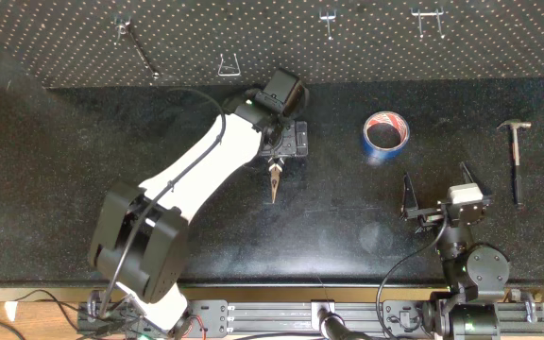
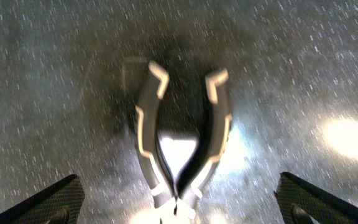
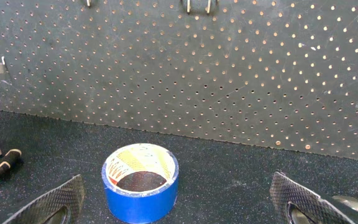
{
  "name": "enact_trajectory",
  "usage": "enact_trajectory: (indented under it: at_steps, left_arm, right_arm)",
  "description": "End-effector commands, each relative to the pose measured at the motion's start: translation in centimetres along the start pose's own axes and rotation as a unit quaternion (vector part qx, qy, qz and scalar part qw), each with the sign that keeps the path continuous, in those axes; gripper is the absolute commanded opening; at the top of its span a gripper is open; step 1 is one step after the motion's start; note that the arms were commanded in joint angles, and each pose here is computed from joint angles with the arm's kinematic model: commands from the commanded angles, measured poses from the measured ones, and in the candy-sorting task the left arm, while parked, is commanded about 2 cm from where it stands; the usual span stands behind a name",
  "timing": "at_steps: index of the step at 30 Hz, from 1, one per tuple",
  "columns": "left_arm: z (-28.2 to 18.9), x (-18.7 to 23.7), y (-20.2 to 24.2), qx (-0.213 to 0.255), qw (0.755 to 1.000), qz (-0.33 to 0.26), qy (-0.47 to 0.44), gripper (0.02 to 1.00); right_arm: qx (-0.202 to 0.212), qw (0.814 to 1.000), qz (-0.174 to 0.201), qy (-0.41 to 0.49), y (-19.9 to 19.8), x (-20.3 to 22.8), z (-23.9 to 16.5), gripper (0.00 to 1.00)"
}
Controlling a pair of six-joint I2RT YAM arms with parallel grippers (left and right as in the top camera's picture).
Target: Place Tools Onto Pegboard
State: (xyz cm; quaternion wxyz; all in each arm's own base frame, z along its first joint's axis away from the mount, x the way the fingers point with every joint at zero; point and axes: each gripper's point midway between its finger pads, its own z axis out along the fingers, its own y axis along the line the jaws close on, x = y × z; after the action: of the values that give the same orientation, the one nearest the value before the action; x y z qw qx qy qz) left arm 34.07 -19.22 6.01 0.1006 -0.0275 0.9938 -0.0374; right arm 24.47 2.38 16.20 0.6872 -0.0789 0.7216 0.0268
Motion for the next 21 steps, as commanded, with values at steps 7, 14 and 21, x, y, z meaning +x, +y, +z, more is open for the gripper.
enact_trajectory:
  at_steps: [7,14,21]
  left_arm:
    - [3.2,-2.4,-1.1,0.004,0.999,0.04,-0.001,0.996]
    - [3.4,-2.8,-0.7,0.001,0.999,0.047,-0.005,0.996]
    - [4.0,-1.5,-0.4,-0.002,0.999,0.032,0.026,0.996]
  right_arm:
    - [-0.004,1.0,-0.007,0.001,0.2,0.1,0.0,0.976]
    - [-0.004,1.0,-0.007,0.001,0.2,0.1,0.0,0.976]
    - [-0.004,1.0,-0.007,0.001,0.2,0.1,0.0,0.976]
